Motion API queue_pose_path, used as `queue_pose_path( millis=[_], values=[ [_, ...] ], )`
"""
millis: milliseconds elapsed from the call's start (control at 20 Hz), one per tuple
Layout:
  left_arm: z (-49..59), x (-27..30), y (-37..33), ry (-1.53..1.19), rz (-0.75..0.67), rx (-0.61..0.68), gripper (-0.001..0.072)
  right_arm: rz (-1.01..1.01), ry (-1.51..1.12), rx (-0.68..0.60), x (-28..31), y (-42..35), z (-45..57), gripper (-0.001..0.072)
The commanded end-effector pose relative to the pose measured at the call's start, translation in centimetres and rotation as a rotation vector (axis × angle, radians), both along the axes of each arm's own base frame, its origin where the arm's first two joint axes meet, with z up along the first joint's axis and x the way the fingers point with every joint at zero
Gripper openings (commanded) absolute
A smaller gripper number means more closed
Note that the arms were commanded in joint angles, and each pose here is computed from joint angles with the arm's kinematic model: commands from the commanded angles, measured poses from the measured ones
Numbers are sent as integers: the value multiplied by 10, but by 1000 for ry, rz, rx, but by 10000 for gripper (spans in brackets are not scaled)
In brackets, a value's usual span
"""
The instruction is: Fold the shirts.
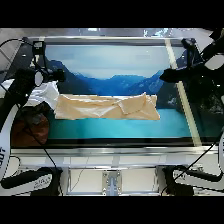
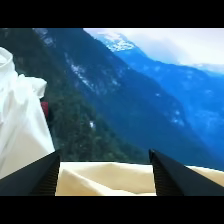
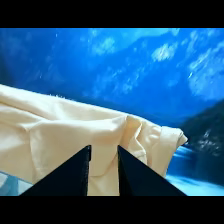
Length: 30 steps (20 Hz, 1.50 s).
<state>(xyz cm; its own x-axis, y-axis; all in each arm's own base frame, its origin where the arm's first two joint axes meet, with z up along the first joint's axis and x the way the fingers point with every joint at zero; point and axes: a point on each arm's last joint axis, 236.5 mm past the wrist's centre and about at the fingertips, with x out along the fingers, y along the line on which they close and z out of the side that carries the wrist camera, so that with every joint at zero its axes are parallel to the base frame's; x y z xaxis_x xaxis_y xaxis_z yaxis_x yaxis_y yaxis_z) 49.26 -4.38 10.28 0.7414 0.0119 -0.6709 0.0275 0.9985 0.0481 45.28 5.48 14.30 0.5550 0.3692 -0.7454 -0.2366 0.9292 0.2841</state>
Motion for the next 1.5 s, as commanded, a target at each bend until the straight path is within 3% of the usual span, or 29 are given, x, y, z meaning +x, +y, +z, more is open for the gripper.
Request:
queue_pose_path(
  millis=[0, 50, 200, 350, 600, 700, 750, 800, 850, 1450],
  values=[
    [14, -10, -45, -22, -84, -34, 636, -88, -37, -60, -3, -25, 26, 323],
    [12, -15, -59, -9, -112, -31, 636, -101, 37, -122, -15, -43, 8, 440],
    [7, -27, -90, 19, -178, -24, 636, -195, 268, -182, -51, -106, -48, 568],
    [7, -31, -102, 19, -203, -27, 636, -340, 332, 61, -56, -139, -94, 576],
    [7, -31, -103, 24, -171, -64, 637, -239, 416, 514, -51, -108, -154, 576],
    [6, -31, -103, 26, -171, -64, 636, -191, 406, 635, -35, -88, -165, 577],
    [6, -31, -103, 26, -170, -64, 637, -171, 416, 663, -31, -79, -175, 611],
    [6, -31, -103, 27, -170, -64, 636, -161, 448, 664, -31, -72, -189, 685],
    [6, -31, -103, 27, -170, -65, 637, -148, 482, 654, -33, -63, -202, 699],
    [-16, -29, -110, 75, -174, -72, 635, 6, 588, 450, -42, 11, -250, 694]
  ],
)
